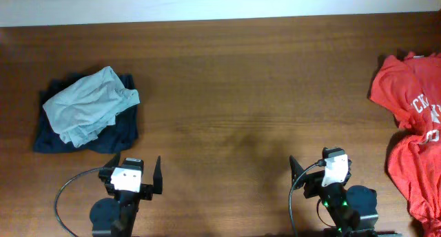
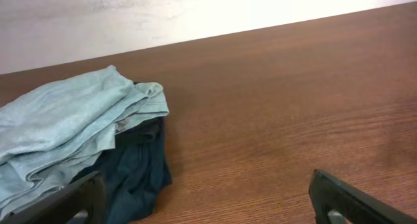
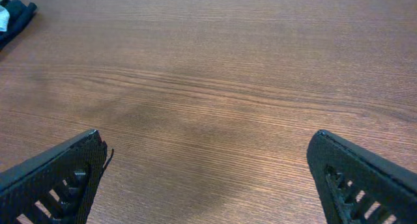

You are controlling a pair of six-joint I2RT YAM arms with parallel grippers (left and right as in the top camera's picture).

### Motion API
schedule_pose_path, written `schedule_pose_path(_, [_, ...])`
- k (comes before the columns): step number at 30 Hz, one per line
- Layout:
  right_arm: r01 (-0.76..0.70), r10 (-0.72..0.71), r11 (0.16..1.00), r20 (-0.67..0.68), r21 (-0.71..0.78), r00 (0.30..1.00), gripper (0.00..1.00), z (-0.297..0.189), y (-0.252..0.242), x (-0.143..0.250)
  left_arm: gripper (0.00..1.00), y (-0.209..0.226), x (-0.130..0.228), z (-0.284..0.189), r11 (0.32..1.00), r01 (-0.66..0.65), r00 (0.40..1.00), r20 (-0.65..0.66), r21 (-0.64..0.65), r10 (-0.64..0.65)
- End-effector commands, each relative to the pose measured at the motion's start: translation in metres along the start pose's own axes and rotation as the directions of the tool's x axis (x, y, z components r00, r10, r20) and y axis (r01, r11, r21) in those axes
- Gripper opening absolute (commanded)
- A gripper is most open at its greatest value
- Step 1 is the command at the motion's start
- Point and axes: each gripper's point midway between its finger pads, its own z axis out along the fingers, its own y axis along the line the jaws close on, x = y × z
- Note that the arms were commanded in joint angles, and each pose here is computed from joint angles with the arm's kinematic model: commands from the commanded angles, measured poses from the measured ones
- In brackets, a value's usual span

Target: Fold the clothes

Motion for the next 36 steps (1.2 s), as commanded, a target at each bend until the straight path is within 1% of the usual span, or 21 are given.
schedule_pose_path(1, [0.006, -0.006, 1.000, 0.002, -0.003, 1.000, 0.99, 0.000, 0.000, 0.001, 0.99, 0.000, 0.003, 0.001, 1.000, 0.011, 1.000, -0.006, -0.001, -0.011])
schedule_pose_path(24, [0.005, -0.005, 1.000, 0.005, -0.005, 1.000, 0.99, 0.000, 0.000, 0.001, 0.99, 0.000, 0.002, 0.001, 1.000, 0.011, 1.000, -0.002, -0.002, -0.011])
schedule_pose_path(27, [0.019, -0.012, 0.995, 0.068, -0.100, 0.998, 0.99, -0.001, 0.017, -0.015, 0.99, -0.001, 0.002, 0.001, 1.000, 0.012, 1.000, -0.003, 0.001, -0.012])
schedule_pose_path(28, [0.031, -0.016, 0.983, 0.079, -0.184, 0.997, 0.99, -0.004, 0.032, -0.018, 0.99, -0.004, 0.001, 0.001, 1.000, 0.011, 1.000, 0.000, 0.021, -0.011])
schedule_pose_path(29, [0.036, -0.018, 0.965, 0.074, -0.259, 0.997, 0.98, -0.006, 0.045, -0.017, 0.99, -0.012, 0.000, 0.001, 0.998, 0.012, 1.000, 0.005, 0.067, -0.012])
schedule_pose_path(30, [0.048, -0.022, 0.926, 0.073, -0.375, 0.997, 0.99, -0.013, 0.065, -0.016, 0.99, -0.029, -0.004, -0.001, 0.986, 0.008, 1.000, 0.025, 0.164, -0.012])
schedule_pose_path(32, [0.049, -0.019, 0.907, 0.074, -0.419, 0.997, 0.98, -0.017, 0.072, -0.016, 0.99, -0.042, -0.010, -0.004, 0.970, -0.001, 0.998, 0.055, 0.244, -0.013])
schedule_pose_path(33, [0.025, 0.004, 0.908, 0.069, -0.419, 0.998, 0.98, -0.017, 0.072, -0.018, 0.99, -0.047, -0.013, -0.006, 0.962, -0.006, 0.998, 0.067, 0.274, -0.013])
schedule_pose_path(36, [-0.015, 0.068, 0.906, 0.111, -0.423, 0.992, 0.99, -0.019, 0.072, -0.035, 0.99, -0.054, -0.022, -0.009, 0.949, -0.011, 0.995, 0.102, 0.315, -0.023])
